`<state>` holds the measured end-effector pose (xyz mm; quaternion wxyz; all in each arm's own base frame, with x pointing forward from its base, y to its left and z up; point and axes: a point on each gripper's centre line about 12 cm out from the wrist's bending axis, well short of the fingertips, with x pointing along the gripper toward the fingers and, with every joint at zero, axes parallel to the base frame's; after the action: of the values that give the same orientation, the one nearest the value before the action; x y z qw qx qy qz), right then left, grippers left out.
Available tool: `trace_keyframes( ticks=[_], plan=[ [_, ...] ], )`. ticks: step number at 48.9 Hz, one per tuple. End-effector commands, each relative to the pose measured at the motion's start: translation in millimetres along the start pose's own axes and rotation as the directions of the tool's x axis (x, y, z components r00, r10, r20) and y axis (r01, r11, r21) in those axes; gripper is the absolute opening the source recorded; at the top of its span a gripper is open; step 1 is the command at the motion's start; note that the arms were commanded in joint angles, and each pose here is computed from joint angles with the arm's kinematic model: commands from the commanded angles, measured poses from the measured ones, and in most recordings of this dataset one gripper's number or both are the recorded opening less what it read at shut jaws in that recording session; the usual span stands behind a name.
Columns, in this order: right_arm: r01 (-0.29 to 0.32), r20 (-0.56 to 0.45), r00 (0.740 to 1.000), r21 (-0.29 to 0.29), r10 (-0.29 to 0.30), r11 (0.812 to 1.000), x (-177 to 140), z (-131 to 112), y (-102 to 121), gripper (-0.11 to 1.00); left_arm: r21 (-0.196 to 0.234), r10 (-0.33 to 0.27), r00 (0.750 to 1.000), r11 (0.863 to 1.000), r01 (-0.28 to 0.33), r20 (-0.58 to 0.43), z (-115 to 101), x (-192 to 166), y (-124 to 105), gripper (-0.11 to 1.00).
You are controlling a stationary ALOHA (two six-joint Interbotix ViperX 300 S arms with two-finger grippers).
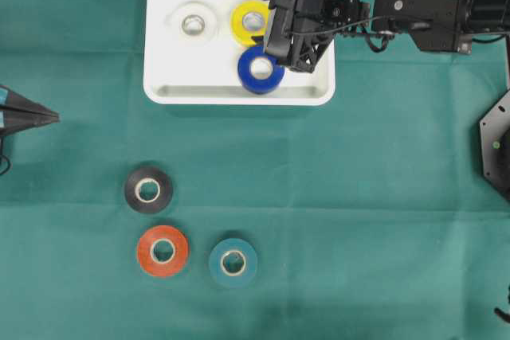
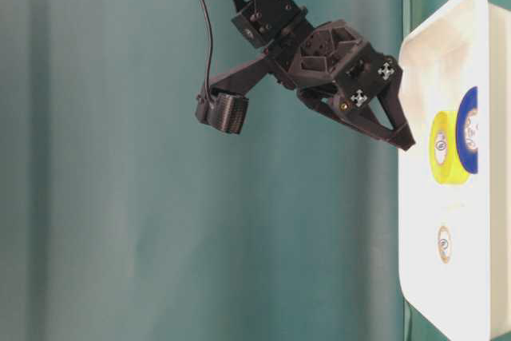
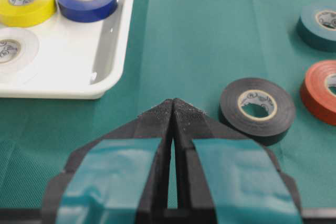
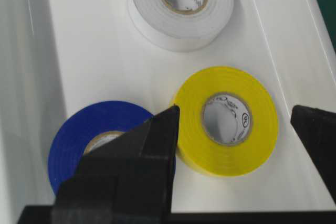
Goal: Put the tape into the white case with the right arm.
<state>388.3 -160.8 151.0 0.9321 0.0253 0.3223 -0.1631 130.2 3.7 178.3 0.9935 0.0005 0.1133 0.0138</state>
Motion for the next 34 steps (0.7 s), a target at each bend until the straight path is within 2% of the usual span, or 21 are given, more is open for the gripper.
trace_keyframes(
  ticks=[1,16,34],
  plan=[
    [0.004,0.023,1.000,-0.002,-0.004,1.000,-6,7,-2,0.57,-0.001,0.003,1.000,1.000,-0.003,0.014,5,0,0,0.00],
    [0.011,-0.013,1.000,-0.007,-0.011,1.000,-40,-16,0,0.57,-0.002,0.003,1.000,1.000,-0.003,0.014,5,0,0,0.00],
    [0.004,-0.039,0.999,-0.003,-0.004,1.000,-94,-65,6,0.57,-0.002,0.003,1.000,1.000,-0.003,0.014,5,0,0,0.00]
  ],
)
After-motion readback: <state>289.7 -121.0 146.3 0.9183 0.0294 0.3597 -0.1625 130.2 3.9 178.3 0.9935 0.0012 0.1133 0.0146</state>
